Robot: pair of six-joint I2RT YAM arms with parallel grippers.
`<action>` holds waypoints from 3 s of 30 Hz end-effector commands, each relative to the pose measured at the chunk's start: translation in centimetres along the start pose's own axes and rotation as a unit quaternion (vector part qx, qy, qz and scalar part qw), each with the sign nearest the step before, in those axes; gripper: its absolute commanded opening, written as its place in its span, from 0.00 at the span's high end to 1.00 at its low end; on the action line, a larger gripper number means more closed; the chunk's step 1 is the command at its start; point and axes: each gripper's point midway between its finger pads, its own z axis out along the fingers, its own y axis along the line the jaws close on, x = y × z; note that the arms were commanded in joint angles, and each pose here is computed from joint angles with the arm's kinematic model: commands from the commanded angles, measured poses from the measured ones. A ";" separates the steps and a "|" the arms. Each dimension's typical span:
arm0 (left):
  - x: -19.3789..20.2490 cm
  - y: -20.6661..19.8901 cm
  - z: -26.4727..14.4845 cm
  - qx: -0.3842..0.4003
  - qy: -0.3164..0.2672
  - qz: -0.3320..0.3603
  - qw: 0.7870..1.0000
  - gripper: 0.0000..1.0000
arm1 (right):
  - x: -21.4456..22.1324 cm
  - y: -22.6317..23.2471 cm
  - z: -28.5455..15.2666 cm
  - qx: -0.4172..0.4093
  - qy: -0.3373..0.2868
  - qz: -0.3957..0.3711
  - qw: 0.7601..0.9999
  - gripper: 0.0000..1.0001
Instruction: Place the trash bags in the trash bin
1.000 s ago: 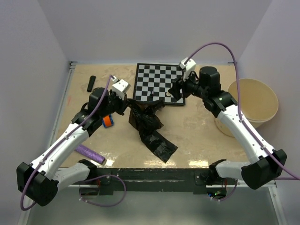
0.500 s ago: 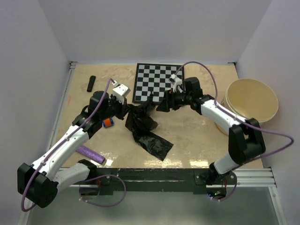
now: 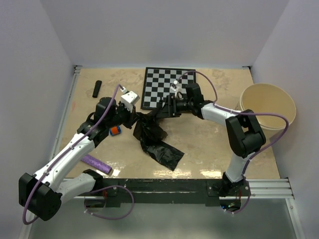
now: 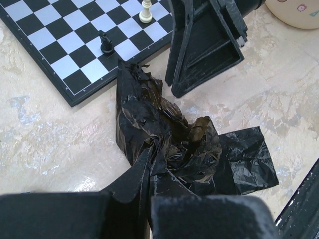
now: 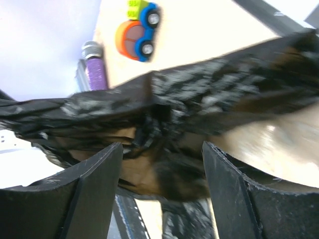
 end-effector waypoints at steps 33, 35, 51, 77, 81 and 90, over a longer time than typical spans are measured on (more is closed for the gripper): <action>-6.7 7.7 -2.1 -0.146 -0.038 0.039 0.988 1.00 | -15.4 2.4 -7.3 0.169 -0.149 -0.220 0.949 1.00; -10.4 10.0 -1.8 -0.164 -0.069 0.048 0.983 1.00 | -20.7 4.8 -9.5 0.183 -0.208 -0.275 0.921 1.00; -51.0 1.4 -20.8 -0.199 -0.660 0.330 0.645 1.00 | -30.5 45.1 -35.4 0.097 -0.768 -0.584 0.246 1.00; 2.3 -5.0 -0.3 0.162 0.028 0.245 0.955 1.00 | -3.7 6.0 -16.1 0.259 -0.195 -0.465 0.824 1.00; -0.1 -3.6 0.2 0.111 0.003 0.199 0.974 1.00 | -7.7 6.8 -16.5 0.274 -0.256 -0.445 0.813 1.00; -16.3 8.5 2.9 -0.163 -0.125 0.146 0.968 1.00 | -28.0 13.7 -17.5 0.320 -0.387 -0.523 0.689 1.00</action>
